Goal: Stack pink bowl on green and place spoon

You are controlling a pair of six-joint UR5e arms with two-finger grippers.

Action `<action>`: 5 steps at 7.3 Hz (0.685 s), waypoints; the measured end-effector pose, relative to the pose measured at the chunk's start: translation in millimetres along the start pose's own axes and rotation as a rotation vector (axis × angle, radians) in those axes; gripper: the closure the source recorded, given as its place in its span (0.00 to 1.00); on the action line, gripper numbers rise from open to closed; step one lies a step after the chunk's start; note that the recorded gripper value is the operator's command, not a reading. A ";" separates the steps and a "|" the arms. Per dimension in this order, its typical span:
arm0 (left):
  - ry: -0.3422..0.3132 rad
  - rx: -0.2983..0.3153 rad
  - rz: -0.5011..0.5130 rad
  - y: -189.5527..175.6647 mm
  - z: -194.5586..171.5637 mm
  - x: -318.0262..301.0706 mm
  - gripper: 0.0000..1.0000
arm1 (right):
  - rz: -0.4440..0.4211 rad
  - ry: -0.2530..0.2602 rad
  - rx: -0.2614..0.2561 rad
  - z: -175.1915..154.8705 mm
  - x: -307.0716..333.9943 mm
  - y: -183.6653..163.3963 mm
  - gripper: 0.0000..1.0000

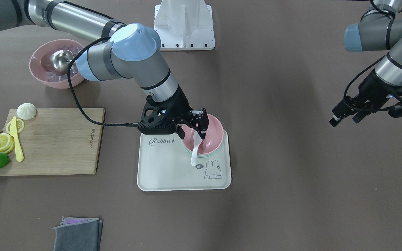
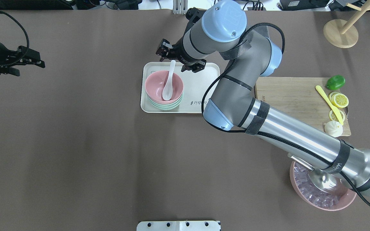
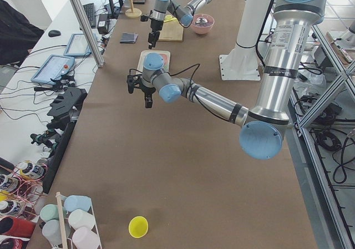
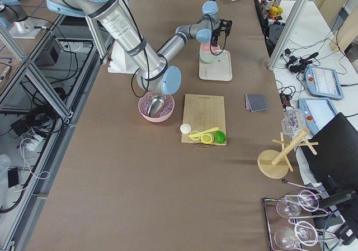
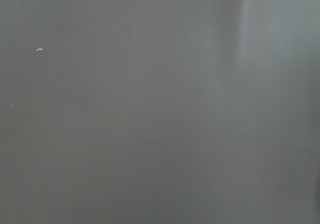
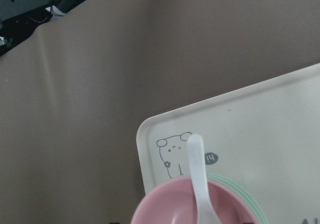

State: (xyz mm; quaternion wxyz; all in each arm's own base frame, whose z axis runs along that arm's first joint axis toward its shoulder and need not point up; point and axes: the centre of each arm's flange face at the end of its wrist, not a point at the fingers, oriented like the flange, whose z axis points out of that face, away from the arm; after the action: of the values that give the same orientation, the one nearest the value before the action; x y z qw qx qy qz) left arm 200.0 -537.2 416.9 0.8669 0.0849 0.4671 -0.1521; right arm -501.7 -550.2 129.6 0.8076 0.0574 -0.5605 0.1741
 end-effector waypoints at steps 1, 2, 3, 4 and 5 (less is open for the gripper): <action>-0.007 0.036 0.006 -2.2 -2.1 1.2 0.02 | 0.001 0.015 0.005 -17.7 18.9 -8.2 0.00; -0.003 0.060 0.018 -3.5 -5.2 2.5 0.02 | -0.015 0.058 0.012 -41.5 47.8 -25.9 0.00; 0.003 0.076 0.025 -5.3 -7.3 1.9 0.02 | -0.056 0.133 0.013 -69.3 86.2 -50.6 0.00; 0.005 0.082 0.027 -6.0 -8.3 0.5 0.02 | -0.123 0.228 0.005 -95.8 132.0 -77.2 0.00; 0.003 0.084 0.026 -6.3 -7.6 -0.7 0.02 | -0.222 0.328 -0.024 -115.4 179.5 -102.6 0.00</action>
State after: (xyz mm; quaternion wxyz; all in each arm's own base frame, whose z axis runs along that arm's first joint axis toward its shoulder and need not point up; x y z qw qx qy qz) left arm 191.5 -540.8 413.3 0.8636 0.1275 0.4606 -0.1602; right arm -308.2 -573.8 264.0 0.9029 0.0803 -0.4138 0.0844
